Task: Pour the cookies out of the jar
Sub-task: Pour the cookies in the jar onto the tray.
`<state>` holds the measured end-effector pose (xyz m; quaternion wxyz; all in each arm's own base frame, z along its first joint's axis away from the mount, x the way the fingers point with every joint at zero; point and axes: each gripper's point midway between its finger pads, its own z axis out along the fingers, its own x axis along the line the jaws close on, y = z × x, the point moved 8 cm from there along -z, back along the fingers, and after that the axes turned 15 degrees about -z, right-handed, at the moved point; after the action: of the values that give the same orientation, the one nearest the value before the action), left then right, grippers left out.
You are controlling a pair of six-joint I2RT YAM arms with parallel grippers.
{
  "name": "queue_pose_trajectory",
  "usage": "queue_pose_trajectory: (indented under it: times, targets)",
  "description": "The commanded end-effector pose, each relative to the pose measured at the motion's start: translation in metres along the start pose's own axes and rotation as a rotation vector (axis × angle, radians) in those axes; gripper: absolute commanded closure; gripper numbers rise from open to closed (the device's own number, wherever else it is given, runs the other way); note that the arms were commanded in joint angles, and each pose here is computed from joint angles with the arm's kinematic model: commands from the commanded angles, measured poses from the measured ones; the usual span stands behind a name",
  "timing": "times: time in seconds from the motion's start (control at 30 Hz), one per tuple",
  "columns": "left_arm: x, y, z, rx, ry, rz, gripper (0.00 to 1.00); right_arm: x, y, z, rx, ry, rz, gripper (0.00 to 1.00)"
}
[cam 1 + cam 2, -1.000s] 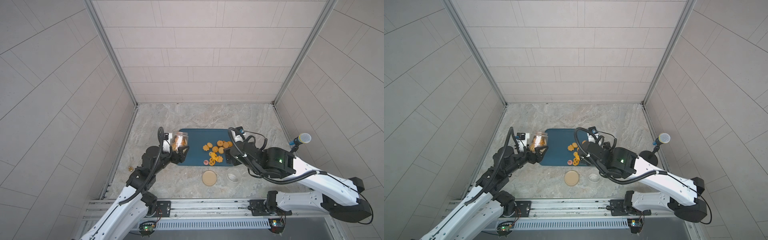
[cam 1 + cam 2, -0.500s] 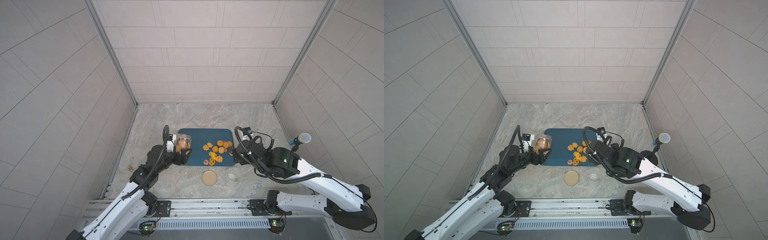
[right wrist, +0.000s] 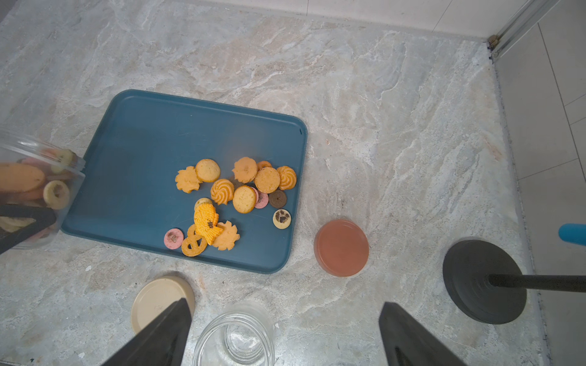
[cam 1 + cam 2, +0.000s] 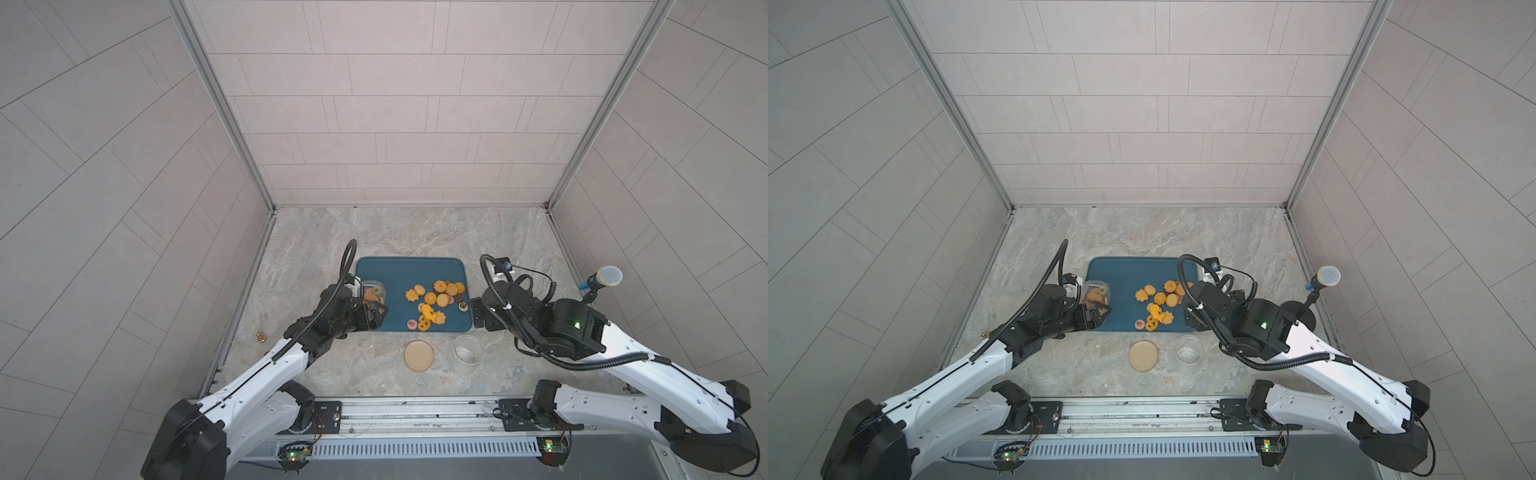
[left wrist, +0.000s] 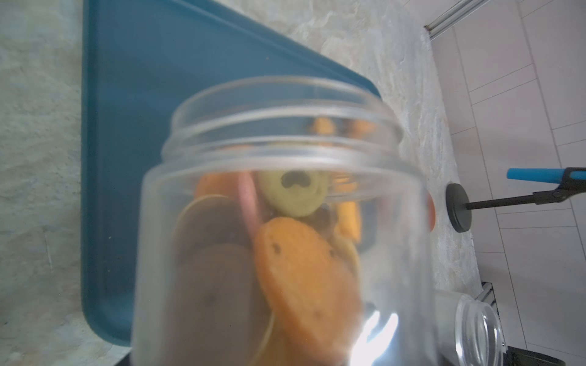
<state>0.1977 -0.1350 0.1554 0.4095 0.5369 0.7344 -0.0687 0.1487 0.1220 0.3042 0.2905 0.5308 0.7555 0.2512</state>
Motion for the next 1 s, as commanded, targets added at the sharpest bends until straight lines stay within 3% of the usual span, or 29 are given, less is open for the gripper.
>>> queue_pose_trajectory:
  times: [0.0,0.3,0.53,0.77,0.97]
  targets:
    - [-0.023,0.015,-0.001,-0.037,-0.074,0.004,1.00,-0.003,-0.004,0.001,0.003,0.000,0.007,0.03]
    - [-0.019,0.014,0.029,0.112,0.032,-0.064,1.00,-0.006,-0.006,0.002,0.004,0.005,0.023,0.03]
    - [-0.013,0.020,0.043,0.263,0.163,-0.219,1.00,-0.009,-0.006,0.000,0.001,0.007,0.041,0.03]
    - [-0.005,0.021,0.042,0.300,0.267,-0.293,1.00,-0.015,-0.004,-0.005,-0.004,-0.003,0.055,0.03]
    - [-0.020,0.028,0.030,0.285,0.235,-0.352,1.00,-0.016,-0.001,-0.007,-0.007,-0.004,0.061,0.03]
